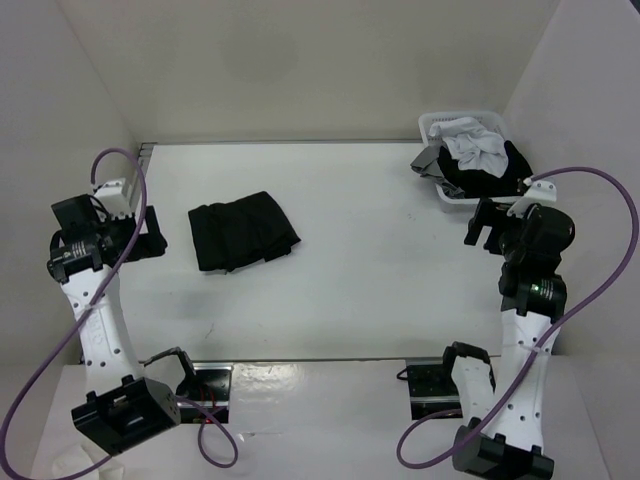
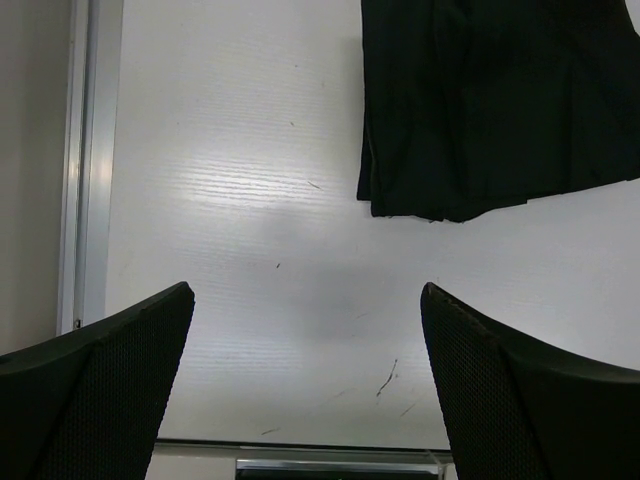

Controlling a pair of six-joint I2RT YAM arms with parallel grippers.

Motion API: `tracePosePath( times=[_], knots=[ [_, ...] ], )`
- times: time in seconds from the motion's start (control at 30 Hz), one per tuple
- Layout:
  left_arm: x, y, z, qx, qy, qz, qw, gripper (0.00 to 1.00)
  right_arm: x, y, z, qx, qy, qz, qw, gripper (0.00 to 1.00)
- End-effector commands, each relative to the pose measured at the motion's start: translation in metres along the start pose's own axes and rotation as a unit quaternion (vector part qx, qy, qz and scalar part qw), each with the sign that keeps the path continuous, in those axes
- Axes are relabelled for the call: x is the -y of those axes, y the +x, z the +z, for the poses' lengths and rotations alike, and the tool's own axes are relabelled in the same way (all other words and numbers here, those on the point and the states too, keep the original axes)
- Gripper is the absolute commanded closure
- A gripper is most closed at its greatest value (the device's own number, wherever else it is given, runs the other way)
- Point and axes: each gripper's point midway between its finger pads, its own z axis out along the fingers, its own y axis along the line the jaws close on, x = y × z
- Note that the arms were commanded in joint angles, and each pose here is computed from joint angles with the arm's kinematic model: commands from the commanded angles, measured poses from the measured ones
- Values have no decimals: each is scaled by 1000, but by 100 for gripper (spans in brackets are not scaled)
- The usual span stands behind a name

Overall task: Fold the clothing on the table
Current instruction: Fold the skirt

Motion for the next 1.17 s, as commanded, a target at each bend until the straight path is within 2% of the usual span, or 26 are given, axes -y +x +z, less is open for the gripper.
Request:
tracePosePath(
  times=[0.0, 0.2, 0.23, 0.37, 0.53, 0.67, 0.8, 1.13],
  knots=[
    [-1, -9, -3, 31, 0, -4, 1000, 0, -5, 3, 2, -4, -25, -14, 1000, 1],
    [35, -21, -43, 116, 57, 57, 990, 0, -4, 8, 2, -11, -34, -13, 999, 1],
    [41, -24, -59, 146, 56, 70, 985, 0, -3, 7, 0, -6, -33, -16, 999, 1],
    [53, -23, -87, 198, 50, 93, 975, 0, -3, 7, 0, -6, -33, -16, 999, 1],
    [47, -25, -94, 211, 22, 80, 974, 0, -6, 6, 0, -5, -43, -21, 999, 1],
    [49, -26, -110, 246, 7, 79, 966, 0, -6, 5, -2, 0, -43, -22, 999, 1],
    [40, -23, -110, 246, -17, 59, 967, 0, -8, 6, 0, -4, -49, -21, 999, 1],
    [39, -23, -106, 242, -17, 58, 968, 0, -3, 9, 4, -13, -45, -19, 999, 1]
  ],
)
